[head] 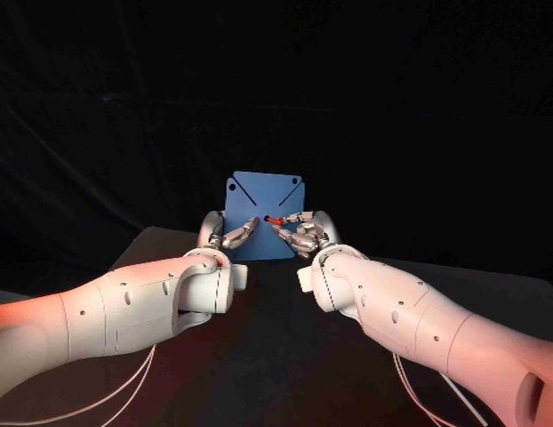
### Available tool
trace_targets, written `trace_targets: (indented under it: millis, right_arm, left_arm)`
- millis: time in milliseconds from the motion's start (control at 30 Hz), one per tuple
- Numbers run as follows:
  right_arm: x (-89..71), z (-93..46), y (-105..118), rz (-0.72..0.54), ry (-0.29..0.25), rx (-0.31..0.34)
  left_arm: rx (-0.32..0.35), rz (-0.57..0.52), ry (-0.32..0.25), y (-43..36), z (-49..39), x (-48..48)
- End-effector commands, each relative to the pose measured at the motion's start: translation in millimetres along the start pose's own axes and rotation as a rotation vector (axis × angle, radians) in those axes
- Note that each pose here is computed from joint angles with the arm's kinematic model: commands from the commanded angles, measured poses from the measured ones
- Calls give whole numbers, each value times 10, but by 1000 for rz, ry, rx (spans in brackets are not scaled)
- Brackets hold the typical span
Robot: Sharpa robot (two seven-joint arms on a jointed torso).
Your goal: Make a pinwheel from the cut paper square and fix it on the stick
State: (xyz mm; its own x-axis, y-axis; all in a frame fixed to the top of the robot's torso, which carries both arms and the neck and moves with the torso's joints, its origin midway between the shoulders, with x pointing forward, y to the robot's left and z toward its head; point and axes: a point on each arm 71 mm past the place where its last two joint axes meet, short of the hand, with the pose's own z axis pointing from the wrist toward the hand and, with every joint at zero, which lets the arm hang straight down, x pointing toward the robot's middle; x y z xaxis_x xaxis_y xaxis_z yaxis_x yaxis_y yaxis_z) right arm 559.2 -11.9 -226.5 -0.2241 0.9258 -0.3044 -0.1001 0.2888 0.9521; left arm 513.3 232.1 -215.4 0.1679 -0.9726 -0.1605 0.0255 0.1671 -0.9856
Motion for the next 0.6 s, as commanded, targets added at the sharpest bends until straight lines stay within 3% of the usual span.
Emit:
trace_targets:
  millis: [33,600]
  right_arm:
    - [24,6,14,-5,16,-8]
    - [51,18,18,-7,16,-6]
  left_arm:
    - [13,-2,14,-24,0,30]
    - [35,8,36,-52,-15,79]
